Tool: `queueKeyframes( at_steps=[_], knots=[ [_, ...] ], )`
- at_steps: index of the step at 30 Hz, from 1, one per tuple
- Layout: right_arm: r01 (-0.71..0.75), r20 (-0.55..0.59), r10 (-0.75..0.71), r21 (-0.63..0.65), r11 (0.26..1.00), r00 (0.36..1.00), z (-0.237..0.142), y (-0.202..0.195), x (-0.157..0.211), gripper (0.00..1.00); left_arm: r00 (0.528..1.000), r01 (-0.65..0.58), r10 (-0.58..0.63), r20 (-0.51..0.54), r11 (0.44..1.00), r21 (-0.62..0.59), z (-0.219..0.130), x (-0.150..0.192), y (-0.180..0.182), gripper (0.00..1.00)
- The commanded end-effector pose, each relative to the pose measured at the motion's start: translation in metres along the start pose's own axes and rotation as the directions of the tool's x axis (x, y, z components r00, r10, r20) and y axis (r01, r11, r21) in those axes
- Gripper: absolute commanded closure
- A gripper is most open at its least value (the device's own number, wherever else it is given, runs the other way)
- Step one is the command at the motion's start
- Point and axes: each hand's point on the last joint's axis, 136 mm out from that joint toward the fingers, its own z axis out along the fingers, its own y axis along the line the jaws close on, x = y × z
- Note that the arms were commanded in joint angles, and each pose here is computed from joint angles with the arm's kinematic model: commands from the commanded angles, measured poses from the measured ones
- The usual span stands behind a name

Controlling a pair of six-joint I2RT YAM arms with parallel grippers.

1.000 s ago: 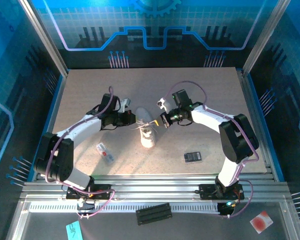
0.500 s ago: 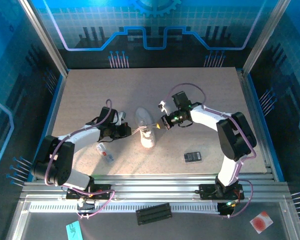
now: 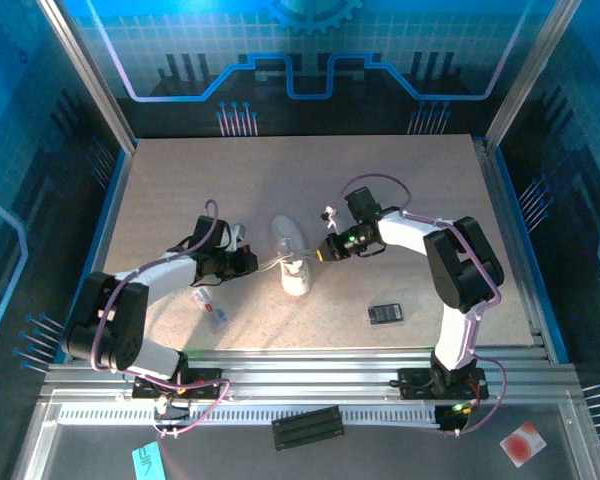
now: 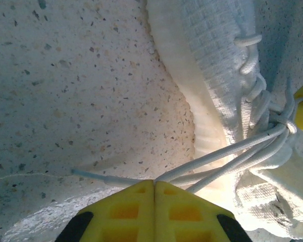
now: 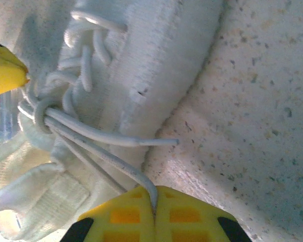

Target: Tie the shoes

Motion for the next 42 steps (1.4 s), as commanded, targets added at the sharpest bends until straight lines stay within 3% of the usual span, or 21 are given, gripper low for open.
queueKeyframes(
  at_steps=[1, 4, 5, 7, 9, 10, 15, 18, 20, 28, 34, 39, 42],
  knots=[
    [-0.099, -0.030, 0.100, 0.045, 0.994, 0.995, 0.002, -0.021, 0.016, 1.00, 0.999, 0.030, -0.031, -0.038, 0.999, -0.021, 0.004, 0.011, 0.013, 1.00],
    [-0.080, 0.007, 0.080, 0.005, 0.997, 0.997, -0.004, -0.009, 0.010, 0.98, 1.000, 0.023, -0.023, -0.014, 0.999, -0.030, 0.003, 0.006, 0.013, 1.00],
    [-0.078, 0.022, 0.078, 0.002, 0.997, 0.997, -0.010, -0.007, 0.008, 0.88, 1.000, 0.015, -0.015, -0.003, 1.000, -0.022, 0.002, 0.003, 0.011, 1.00],
    [-0.093, 0.064, 0.092, 0.008, 0.996, 0.994, -0.027, -0.006, 0.003, 0.65, 1.000, -0.007, 0.007, 0.012, 1.000, -0.005, -0.004, -0.004, 0.003, 0.69],
    [-0.117, 0.106, 0.119, -0.020, 0.993, 0.987, -0.049, -0.005, 0.000, 0.54, 0.999, -0.047, 0.047, 0.018, 0.999, -0.004, -0.014, -0.011, -0.007, 0.54],
    [-0.132, 0.128, 0.134, -0.028, 0.991, 0.983, -0.060, -0.007, -0.001, 0.51, 0.997, -0.073, 0.073, 0.024, 0.997, -0.003, -0.021, -0.015, -0.013, 0.53],
    [-0.207, 0.185, 0.211, -0.040, 0.978, 0.960, -0.087, -0.016, -0.005, 0.49, 0.976, -0.207, 0.206, 0.071, 0.978, -0.001, -0.050, -0.042, -0.042, 0.53],
    [-0.177, 0.173, 0.199, -0.132, 0.975, 0.965, -0.076, 0.008, -0.017, 0.47, 0.968, -0.236, 0.231, 0.098, 0.970, 0.049, -0.052, -0.057, -0.062, 0.57],
    [-0.149, 0.153, 0.168, -0.126, 0.981, 0.974, -0.062, 0.018, -0.020, 0.46, 0.963, -0.262, 0.255, 0.092, 0.962, 0.074, -0.045, -0.059, -0.073, 0.61],
    [-0.200, 0.151, 0.206, -0.054, 0.978, 0.967, -0.023, -0.009, -0.026, 0.57, 0.901, -0.421, 0.419, -0.116, 0.907, 0.004, 0.006, -0.034, -0.101, 0.66],
    [-0.009, 0.069, 0.000, 0.130, 0.991, 0.998, -0.012, -0.019, -0.018, 0.67, 0.882, -0.458, 0.448, -0.147, 0.888, -0.044, 0.016, -0.034, -0.100, 0.65],
    [0.200, -0.017, -0.203, 0.258, 0.945, 0.979, -0.014, -0.028, -0.012, 0.58, 0.873, -0.463, 0.446, -0.197, 0.885, -0.050, 0.021, -0.030, -0.095, 0.65],
    [0.277, -0.015, -0.281, 0.229, 0.933, 0.959, -0.004, -0.020, -0.013, 0.53, 0.877, -0.449, 0.432, -0.209, 0.893, -0.038, 0.024, -0.028, -0.096, 0.65]
  ],
)
